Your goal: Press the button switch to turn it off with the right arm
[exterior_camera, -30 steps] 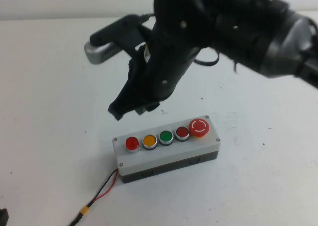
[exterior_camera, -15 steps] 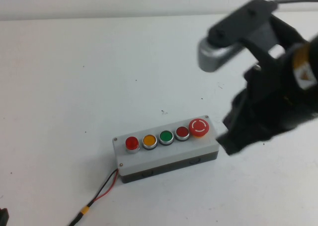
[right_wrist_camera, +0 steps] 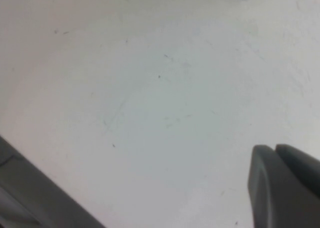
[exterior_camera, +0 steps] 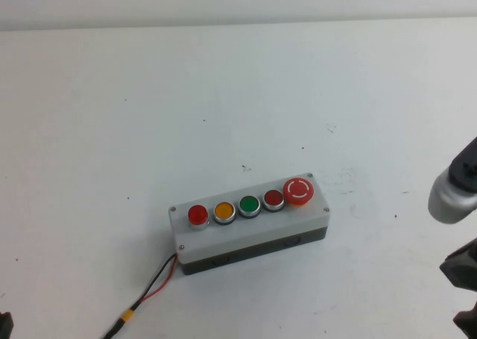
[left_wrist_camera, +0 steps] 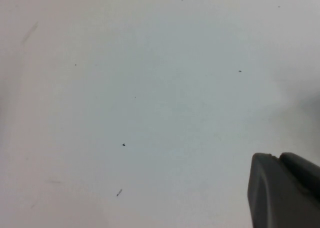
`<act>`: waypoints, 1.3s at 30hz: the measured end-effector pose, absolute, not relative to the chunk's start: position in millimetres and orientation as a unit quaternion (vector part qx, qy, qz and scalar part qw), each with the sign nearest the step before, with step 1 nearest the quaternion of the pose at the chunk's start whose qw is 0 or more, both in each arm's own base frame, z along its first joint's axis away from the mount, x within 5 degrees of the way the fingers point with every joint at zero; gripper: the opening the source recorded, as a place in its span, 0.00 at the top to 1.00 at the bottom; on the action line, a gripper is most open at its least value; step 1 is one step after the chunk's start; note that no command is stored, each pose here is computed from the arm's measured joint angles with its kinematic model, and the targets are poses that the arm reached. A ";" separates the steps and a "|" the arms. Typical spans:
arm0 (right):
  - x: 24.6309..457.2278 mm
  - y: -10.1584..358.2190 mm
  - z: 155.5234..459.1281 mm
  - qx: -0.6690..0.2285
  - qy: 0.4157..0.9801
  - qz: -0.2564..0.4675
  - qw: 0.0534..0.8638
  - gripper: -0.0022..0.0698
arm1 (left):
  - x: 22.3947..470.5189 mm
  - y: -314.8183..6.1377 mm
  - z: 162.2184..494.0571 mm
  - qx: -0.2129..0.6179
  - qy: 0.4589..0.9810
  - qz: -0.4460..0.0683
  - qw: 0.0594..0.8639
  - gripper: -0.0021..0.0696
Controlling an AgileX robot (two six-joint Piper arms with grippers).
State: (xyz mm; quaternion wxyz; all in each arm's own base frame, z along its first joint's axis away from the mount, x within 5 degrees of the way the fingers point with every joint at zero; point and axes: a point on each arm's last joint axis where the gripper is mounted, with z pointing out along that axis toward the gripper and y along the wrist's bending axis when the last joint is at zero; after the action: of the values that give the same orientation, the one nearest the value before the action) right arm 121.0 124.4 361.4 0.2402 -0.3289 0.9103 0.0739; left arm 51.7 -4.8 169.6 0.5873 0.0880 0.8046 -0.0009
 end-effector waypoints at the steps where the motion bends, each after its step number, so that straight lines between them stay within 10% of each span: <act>1: 121.4 123.8 360.0 -0.330 0.910 0.069 0.240 0.99 | 51.7 -4.8 169.6 0.088 0.805 -0.001 0.587 0.97; 9: 140.2 106.4 354.9 -0.275 0.895 0.074 0.344 0.99 | 51.7 -4.8 169.6 0.088 0.805 -0.001 0.587 0.97; 24: 105.5 4.9 271.2 0.136 0.820 0.125 0.542 0.99 | 51.7 -4.8 169.6 0.088 0.805 -0.001 0.587 0.97; 39: 56.5 -2.0 204.0 0.110 0.711 0.070 0.691 0.99 | 51.7 -4.8 169.6 0.088 0.805 -0.001 0.587 0.97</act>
State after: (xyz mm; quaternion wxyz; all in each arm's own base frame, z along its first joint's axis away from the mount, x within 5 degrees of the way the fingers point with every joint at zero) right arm 56.5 -2.0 204.0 0.6909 0.1105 0.7111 0.0698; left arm 51.7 -4.8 169.6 0.5873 0.0880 0.8046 -0.0009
